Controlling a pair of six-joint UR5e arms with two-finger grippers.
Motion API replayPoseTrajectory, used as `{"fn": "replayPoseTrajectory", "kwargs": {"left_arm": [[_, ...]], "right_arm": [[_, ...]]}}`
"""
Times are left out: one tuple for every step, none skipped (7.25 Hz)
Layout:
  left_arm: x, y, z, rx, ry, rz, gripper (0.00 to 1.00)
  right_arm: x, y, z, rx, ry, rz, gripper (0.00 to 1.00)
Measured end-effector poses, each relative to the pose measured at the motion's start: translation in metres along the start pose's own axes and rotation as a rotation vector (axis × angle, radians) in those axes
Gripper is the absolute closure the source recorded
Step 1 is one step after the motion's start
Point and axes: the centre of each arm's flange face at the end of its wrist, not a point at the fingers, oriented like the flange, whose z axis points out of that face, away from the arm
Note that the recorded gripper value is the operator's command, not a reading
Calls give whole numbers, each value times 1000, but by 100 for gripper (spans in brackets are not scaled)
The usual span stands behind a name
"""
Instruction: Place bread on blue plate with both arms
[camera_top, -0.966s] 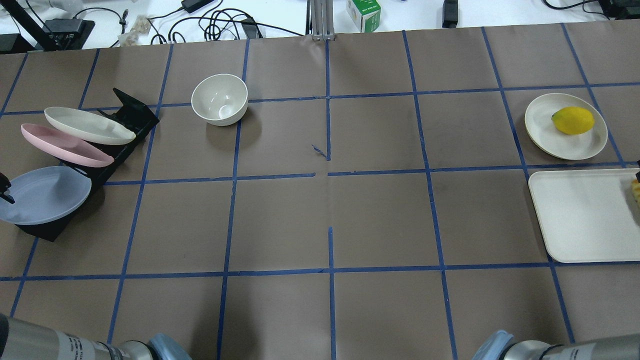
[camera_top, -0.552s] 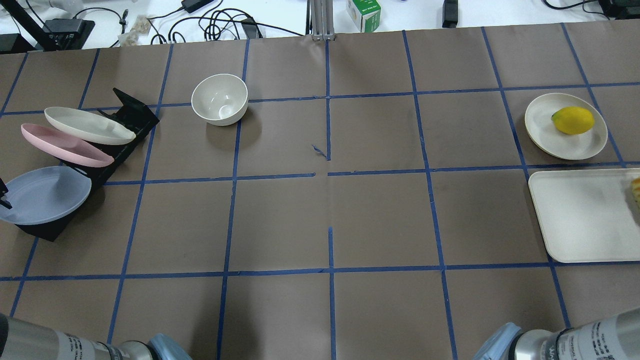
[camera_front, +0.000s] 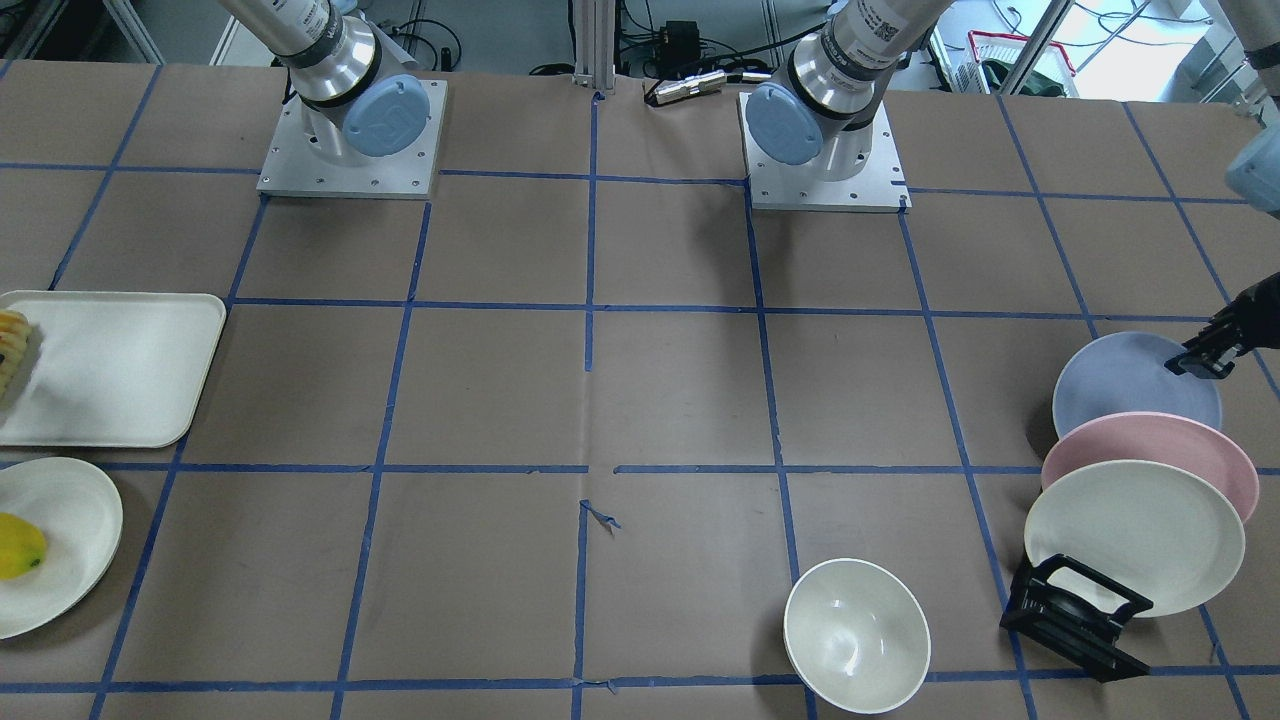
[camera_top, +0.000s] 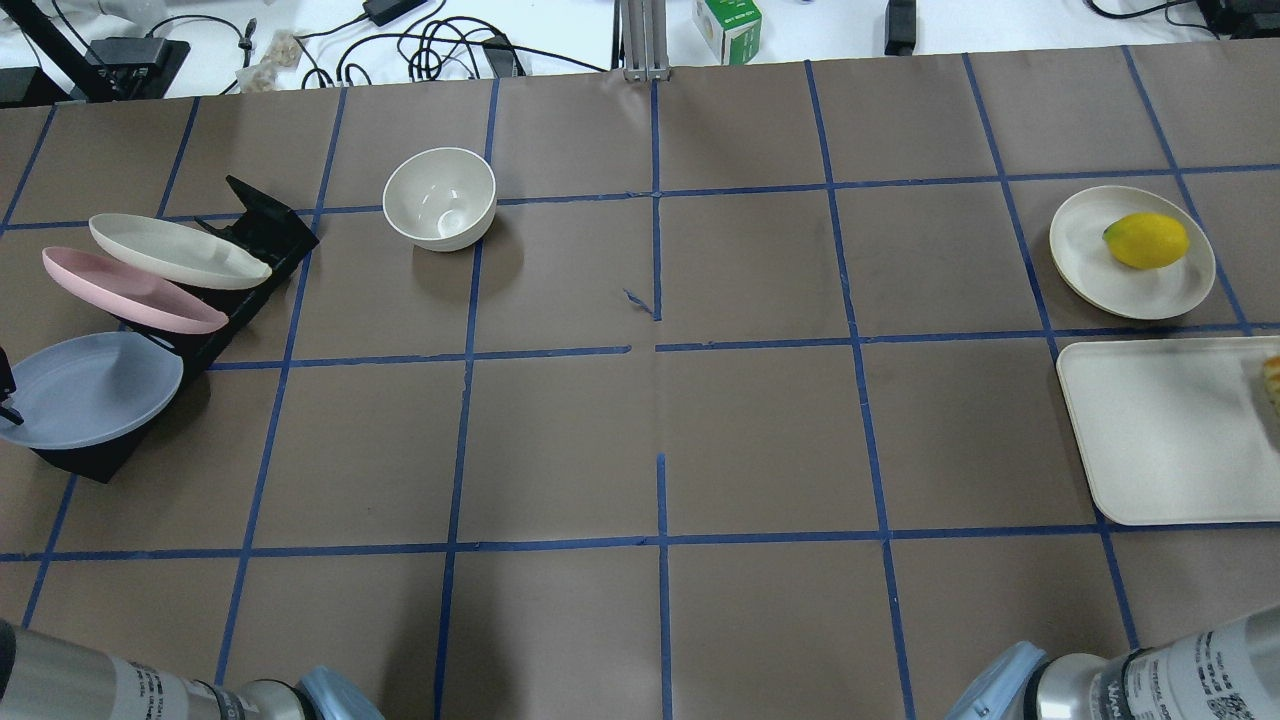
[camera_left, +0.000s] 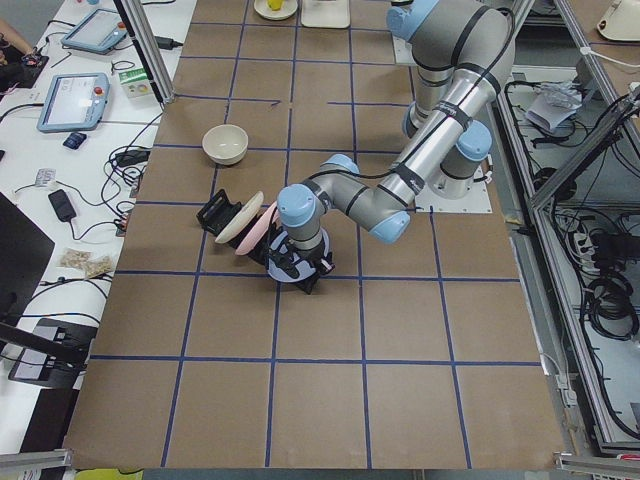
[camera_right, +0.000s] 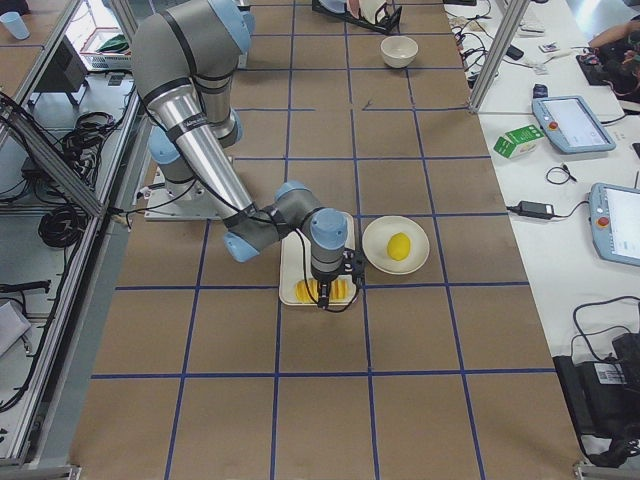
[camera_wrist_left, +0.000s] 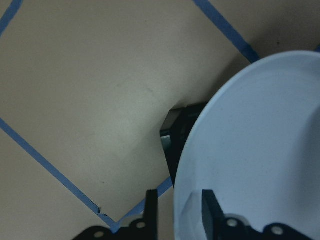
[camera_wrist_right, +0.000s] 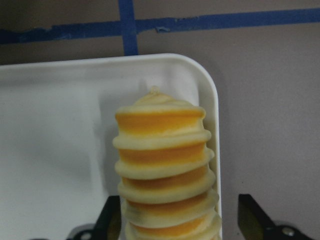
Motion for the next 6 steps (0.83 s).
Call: {"fn": "replayPoseTrajectory", "kwargs": {"left_arm": [[0, -1, -2, 3, -1, -10, 100], [-1, -2, -3, 6, -3, -14, 100], [-2, -2, -5, 9, -6, -15, 100], [-3, -2, -9, 14, -8, -16, 100], [-5, 0, -15, 19, -9, -17, 100], [-9, 2, -25, 21, -10, -19, 100]], "right_arm": [[0, 1, 1, -4, -5, 5, 100], [-1, 1, 1, -8, -7, 7, 100], [-1, 2, -1, -12, -7, 6, 100], [-1, 3, -8, -17, -7, 5, 100], [-4, 4, -22, -18, -6, 2, 100], [-11, 6, -41, -16, -6, 4, 100]]}}
